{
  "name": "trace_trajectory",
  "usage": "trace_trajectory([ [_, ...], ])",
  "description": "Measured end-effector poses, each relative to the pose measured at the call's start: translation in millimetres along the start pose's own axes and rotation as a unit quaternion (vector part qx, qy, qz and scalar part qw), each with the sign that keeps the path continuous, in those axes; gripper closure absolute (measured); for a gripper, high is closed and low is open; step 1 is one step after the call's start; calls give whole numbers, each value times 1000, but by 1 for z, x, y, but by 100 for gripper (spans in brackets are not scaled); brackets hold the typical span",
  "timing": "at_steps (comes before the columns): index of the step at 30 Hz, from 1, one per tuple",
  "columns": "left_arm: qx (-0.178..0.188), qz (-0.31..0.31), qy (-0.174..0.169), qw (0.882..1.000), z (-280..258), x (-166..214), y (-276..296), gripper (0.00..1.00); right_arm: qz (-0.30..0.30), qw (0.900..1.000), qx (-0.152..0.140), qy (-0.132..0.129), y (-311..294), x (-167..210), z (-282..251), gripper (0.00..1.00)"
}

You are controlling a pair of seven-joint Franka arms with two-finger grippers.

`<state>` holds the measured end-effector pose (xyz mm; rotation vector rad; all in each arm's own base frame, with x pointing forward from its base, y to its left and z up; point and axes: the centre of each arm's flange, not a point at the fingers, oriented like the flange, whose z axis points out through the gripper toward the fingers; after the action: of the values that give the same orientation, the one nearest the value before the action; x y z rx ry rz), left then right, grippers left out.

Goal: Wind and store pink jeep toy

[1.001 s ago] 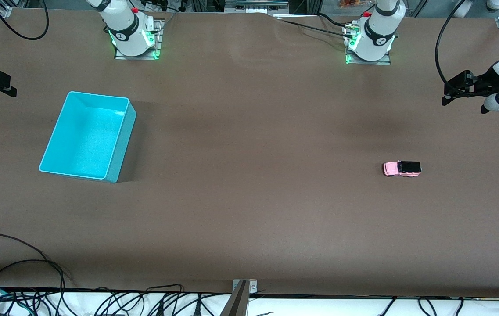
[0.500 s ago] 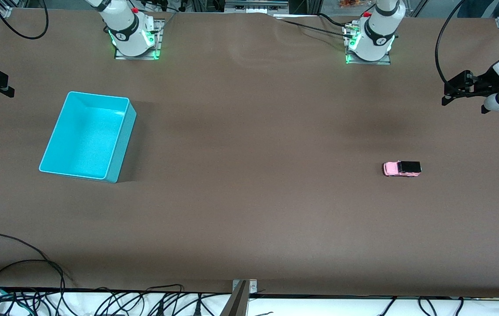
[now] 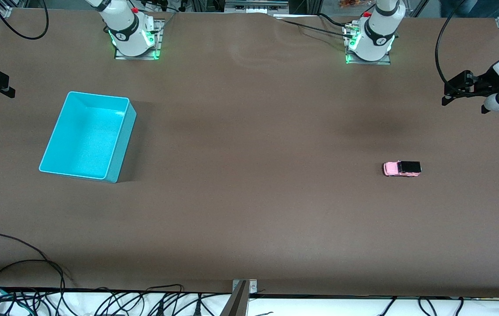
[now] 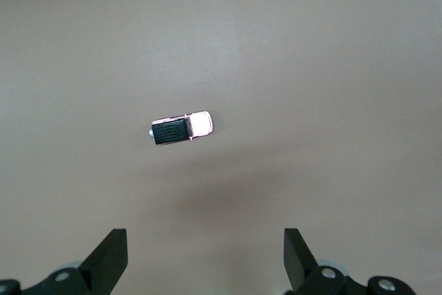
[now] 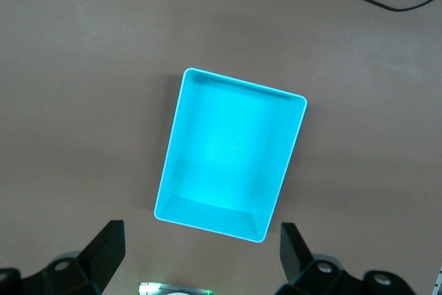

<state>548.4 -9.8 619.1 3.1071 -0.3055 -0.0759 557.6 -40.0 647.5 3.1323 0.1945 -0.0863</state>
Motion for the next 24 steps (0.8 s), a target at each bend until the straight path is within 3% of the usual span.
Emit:
trace_trajectory([
  [24,0,0,0,1000,0,0,0,0,-8,1000,4,1,-10,2,0,0],
])
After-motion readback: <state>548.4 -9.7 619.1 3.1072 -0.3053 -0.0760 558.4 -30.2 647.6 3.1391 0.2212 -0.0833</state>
